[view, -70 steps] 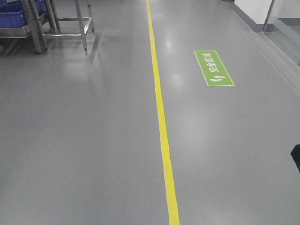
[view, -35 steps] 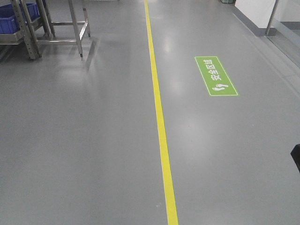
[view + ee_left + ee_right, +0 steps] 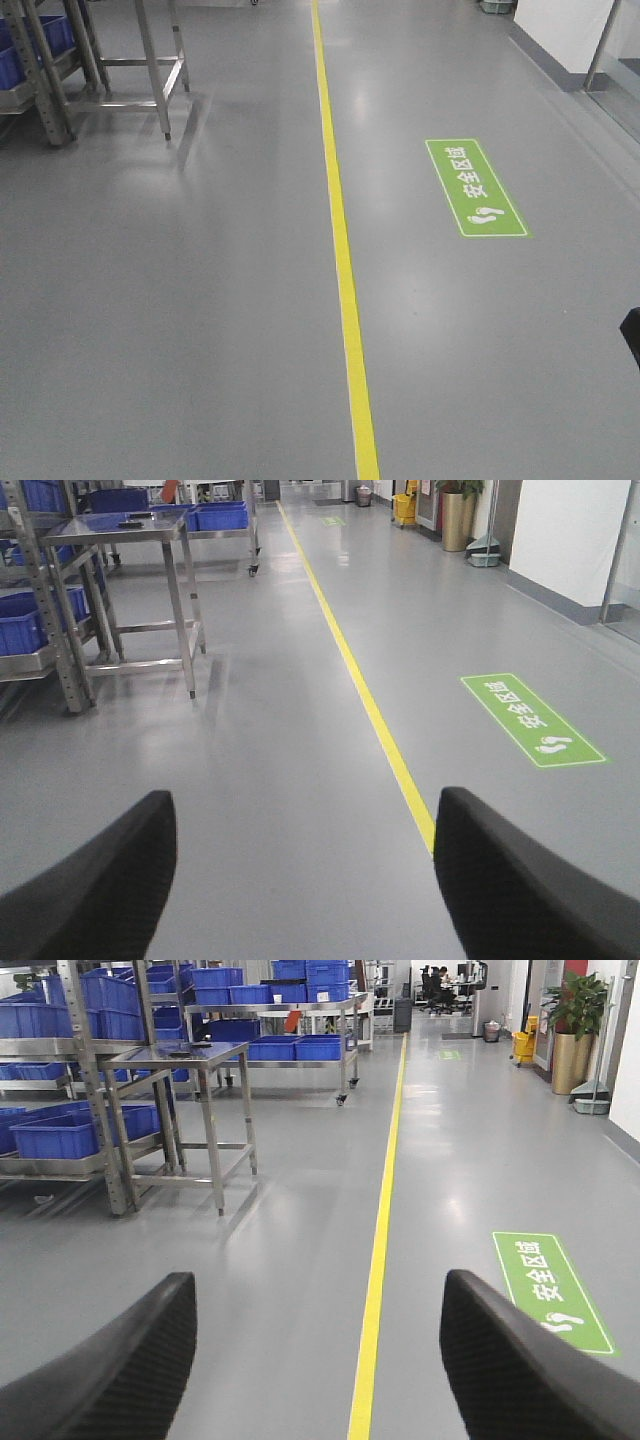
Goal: Move and align brake pads A on conveyor
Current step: 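Drive forward along the yellow floor line past the blue bin racks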
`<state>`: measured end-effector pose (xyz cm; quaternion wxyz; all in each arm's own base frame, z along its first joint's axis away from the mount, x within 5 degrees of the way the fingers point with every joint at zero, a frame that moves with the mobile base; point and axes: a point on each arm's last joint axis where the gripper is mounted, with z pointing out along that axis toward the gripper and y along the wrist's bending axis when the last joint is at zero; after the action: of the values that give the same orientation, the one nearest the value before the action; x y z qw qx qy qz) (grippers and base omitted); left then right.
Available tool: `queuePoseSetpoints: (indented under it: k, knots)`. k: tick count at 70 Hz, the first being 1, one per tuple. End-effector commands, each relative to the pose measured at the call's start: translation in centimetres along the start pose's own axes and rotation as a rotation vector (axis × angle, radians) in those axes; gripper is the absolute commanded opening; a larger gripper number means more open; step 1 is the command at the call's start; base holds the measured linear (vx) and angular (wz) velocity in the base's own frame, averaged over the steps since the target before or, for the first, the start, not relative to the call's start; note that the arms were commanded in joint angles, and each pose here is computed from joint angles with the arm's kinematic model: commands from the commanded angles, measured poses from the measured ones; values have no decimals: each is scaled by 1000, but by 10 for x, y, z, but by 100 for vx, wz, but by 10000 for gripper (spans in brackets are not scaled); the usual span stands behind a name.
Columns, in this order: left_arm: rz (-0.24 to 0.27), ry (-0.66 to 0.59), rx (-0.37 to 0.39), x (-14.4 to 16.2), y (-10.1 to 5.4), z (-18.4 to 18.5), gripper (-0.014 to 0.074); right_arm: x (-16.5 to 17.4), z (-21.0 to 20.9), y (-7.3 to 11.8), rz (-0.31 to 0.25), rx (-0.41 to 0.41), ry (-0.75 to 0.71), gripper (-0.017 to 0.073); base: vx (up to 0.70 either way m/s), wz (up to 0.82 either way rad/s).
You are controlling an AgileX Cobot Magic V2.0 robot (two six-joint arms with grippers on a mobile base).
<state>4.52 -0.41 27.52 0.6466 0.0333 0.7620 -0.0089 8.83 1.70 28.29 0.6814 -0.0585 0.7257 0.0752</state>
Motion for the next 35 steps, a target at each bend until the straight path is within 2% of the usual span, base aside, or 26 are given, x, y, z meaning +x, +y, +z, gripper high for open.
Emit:
queuePoseSetpoints:
  k: [1,35]
  knots:
    - [-5,-80,2,-15,0,-1,523,-15,-1,2,-4,-19,-95,487,48,-8]
    - [-5,-80,2,-15,0,-1,523,-15,-1,2,-4,-19,-96,487,52,-16]
